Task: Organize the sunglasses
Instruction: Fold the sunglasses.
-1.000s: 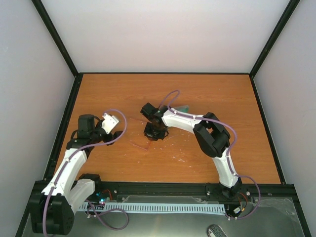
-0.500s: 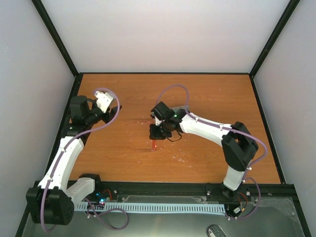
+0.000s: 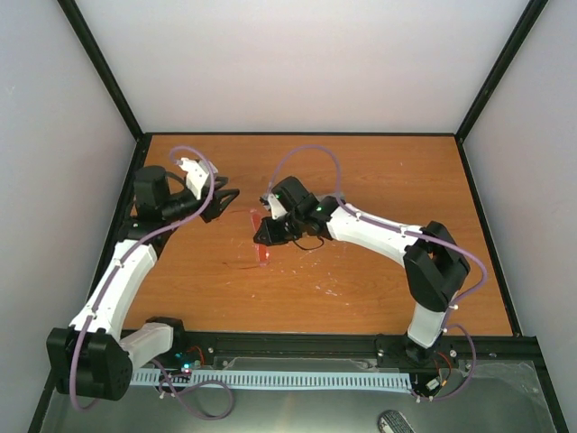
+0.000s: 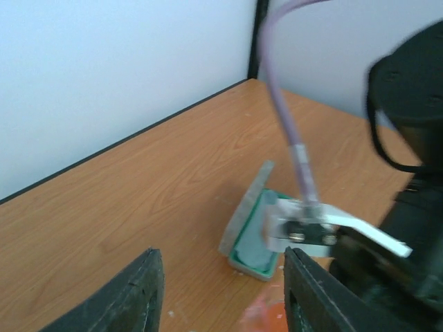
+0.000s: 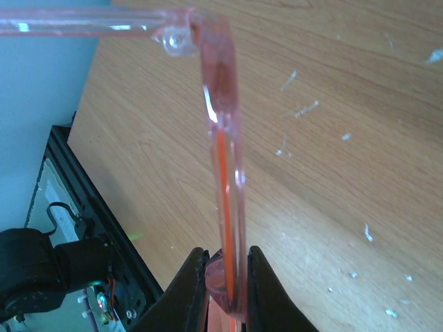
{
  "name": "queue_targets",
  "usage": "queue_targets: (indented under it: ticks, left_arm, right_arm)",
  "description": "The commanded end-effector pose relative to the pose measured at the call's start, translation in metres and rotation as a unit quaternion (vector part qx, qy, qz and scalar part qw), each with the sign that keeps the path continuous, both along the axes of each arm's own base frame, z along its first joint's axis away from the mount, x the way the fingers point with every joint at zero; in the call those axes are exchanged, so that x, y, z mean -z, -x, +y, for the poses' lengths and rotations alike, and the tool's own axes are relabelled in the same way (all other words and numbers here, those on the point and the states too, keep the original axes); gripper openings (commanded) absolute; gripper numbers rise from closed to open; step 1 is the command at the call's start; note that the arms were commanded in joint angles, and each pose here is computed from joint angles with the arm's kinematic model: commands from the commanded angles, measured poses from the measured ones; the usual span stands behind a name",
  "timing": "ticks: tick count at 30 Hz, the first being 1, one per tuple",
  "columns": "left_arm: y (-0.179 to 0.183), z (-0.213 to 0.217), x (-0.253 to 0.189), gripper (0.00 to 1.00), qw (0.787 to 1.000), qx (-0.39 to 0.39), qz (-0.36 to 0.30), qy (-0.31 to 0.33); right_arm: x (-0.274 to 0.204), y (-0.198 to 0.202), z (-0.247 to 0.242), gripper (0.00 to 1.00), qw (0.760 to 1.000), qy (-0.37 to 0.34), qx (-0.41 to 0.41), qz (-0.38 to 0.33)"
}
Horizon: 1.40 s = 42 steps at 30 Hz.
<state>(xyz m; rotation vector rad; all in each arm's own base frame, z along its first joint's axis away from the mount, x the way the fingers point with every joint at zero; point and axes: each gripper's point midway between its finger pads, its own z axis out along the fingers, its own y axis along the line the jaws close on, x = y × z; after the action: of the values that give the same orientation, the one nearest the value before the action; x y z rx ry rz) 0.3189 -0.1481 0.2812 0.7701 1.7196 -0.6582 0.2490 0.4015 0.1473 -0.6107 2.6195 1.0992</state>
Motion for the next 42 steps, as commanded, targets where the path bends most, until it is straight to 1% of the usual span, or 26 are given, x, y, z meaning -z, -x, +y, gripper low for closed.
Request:
queue_targets:
  ticks: [1,7,12,14,16,18,20,23,25,26,28,30,32,34,37,39,42]
  left_arm:
    - [0.024,-0.021,-0.001,0.46,0.999,0.039,0.011,0.024]
    - [0.045,-0.03,0.024,0.44,0.997,0.055,0.035,0.03]
    - [0.047,-0.029,0.041,0.44,0.997,0.057,0.049,0.016]
    - [0.046,-0.029,0.043,0.44,0.997,0.055,0.047,0.013]
    - [0.039,-0.024,0.042,0.45,0.999,0.036,0.035,0.002]
    - [0.022,-0.013,0.035,0.47,1.0,-0.012,0.019,-0.017]
    - [0.007,-0.002,0.017,0.47,0.999,-0.044,-0.011,-0.03]
    - [-0.001,0.011,-0.011,0.47,0.997,-0.058,-0.04,-0.021]
    - [0.001,0.013,-0.027,0.46,0.998,-0.053,-0.046,-0.01]
    - [0.005,0.01,-0.035,0.45,0.998,-0.044,-0.051,-0.002]
    - [0.02,0.003,-0.043,0.44,0.999,-0.015,-0.036,0.02]
    - [0.045,-0.009,-0.054,0.41,0.998,0.037,-0.033,0.046]
    - [0.07,-0.017,-0.058,0.35,0.994,0.084,-0.032,0.064]
    - [0.092,-0.023,-0.053,0.31,0.99,0.119,-0.034,0.063]
    - [0.117,-0.027,-0.037,0.29,0.985,0.162,-0.038,0.044]
    - [0.128,-0.029,-0.028,0.29,0.982,0.181,-0.032,0.04]
    - [0.134,-0.031,-0.021,0.29,0.98,0.195,-0.02,0.043]
  right_arm:
    - [-0.03,-0.014,0.025,0.03,0.998,-0.051,-0.014,-0.037]
    - [-0.065,-0.023,0.038,0.03,0.993,-0.094,-0.02,-0.07]
    - [-0.096,-0.016,0.048,0.03,0.984,-0.155,-0.042,-0.079]
    - [-0.099,-0.011,0.049,0.03,0.982,-0.167,-0.053,-0.073]
    - [-0.09,-0.012,0.042,0.03,0.986,-0.148,-0.038,-0.067]
    - [-0.068,-0.017,0.027,0.03,0.993,-0.108,-0.003,-0.056]
    - [-0.048,-0.02,0.009,0.03,0.996,-0.078,0.03,-0.042]
    - [-0.03,-0.026,-0.019,0.03,0.995,-0.043,0.078,-0.036]
    - [-0.026,-0.035,-0.038,0.03,0.993,-0.024,0.113,-0.039]
    - [-0.027,-0.039,-0.045,0.03,0.991,-0.023,0.125,-0.04]
    - [-0.031,-0.049,-0.056,0.03,0.988,-0.025,0.146,-0.043]
    - [-0.036,-0.059,-0.063,0.03,0.986,-0.03,0.155,-0.044]
    - [-0.043,-0.07,-0.065,0.03,0.986,-0.034,0.155,-0.048]
    - [-0.053,-0.08,-0.064,0.03,0.987,-0.046,0.146,-0.05]
    - [-0.075,-0.093,-0.053,0.03,0.989,-0.068,0.12,-0.057]
    - [-0.083,-0.095,-0.045,0.03,0.991,-0.072,0.097,-0.057]
    - [-0.089,-0.091,-0.035,0.03,0.993,-0.086,0.068,-0.043]
